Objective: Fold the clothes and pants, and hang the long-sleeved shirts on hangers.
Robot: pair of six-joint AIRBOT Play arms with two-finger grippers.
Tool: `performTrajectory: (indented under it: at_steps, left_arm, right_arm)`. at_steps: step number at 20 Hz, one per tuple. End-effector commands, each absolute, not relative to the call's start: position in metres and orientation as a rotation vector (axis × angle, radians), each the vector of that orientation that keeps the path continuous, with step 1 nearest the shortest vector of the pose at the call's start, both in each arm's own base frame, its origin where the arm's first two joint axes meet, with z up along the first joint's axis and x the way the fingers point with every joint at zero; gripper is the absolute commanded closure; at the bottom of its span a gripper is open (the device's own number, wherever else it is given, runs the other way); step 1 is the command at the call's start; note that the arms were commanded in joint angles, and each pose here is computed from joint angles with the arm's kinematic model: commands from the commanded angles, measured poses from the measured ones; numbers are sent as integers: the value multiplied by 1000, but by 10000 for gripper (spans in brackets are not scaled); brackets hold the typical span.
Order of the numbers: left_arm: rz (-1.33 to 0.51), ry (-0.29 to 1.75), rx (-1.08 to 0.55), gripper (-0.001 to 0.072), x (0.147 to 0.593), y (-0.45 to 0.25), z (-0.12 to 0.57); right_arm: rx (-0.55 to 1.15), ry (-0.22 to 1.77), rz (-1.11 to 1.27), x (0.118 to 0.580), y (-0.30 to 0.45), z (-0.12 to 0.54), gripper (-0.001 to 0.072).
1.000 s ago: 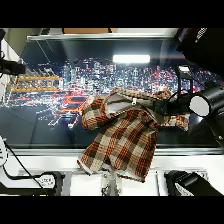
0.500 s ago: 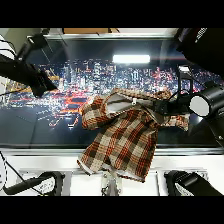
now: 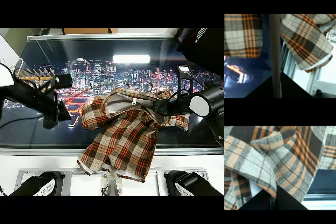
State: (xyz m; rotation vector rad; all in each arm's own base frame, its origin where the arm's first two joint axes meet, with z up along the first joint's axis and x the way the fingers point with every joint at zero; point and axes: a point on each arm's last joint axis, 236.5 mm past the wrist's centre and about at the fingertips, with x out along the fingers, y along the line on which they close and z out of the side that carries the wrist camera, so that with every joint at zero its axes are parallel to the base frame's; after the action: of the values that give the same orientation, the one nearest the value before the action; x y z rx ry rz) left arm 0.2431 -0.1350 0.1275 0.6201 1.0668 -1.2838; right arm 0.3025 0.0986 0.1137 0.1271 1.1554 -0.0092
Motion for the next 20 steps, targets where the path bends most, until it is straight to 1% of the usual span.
performTrajectory:
  at_steps: [1, 4, 6, 7, 12, 17, 20]
  left_arm:
    - [-1345, 1051, 656, 679, 230, -143, 106]
    - [-1272, 982, 658, 679, 255, -148, 90]
    - [-1224, 933, 715, 679, 275, -144, 81]
    - [-1213, 941, 726, 679, 280, -141, 76]
    - [-1330, 1028, 743, 679, 275, -138, 44]
    - [-1303, 1000, 720, 679, 296, -145, 31]
    - [-1345, 968, 722, 679, 303, -157, 26]
  right_arm:
    - [127, 1157, -9, 302, 99, 113, 672]
    - [127, 1157, -9, 302, 99, 113, 673]
    - [126, 1157, -9, 302, 99, 113, 672]
    - [127, 1157, -9, 302, 99, 113, 673]
    - [127, 1157, -9, 302, 99, 113, 672]
    - [126, 1157, -9, 302, 99, 113, 673]
    - [127, 1157, -9, 302, 99, 113, 673]
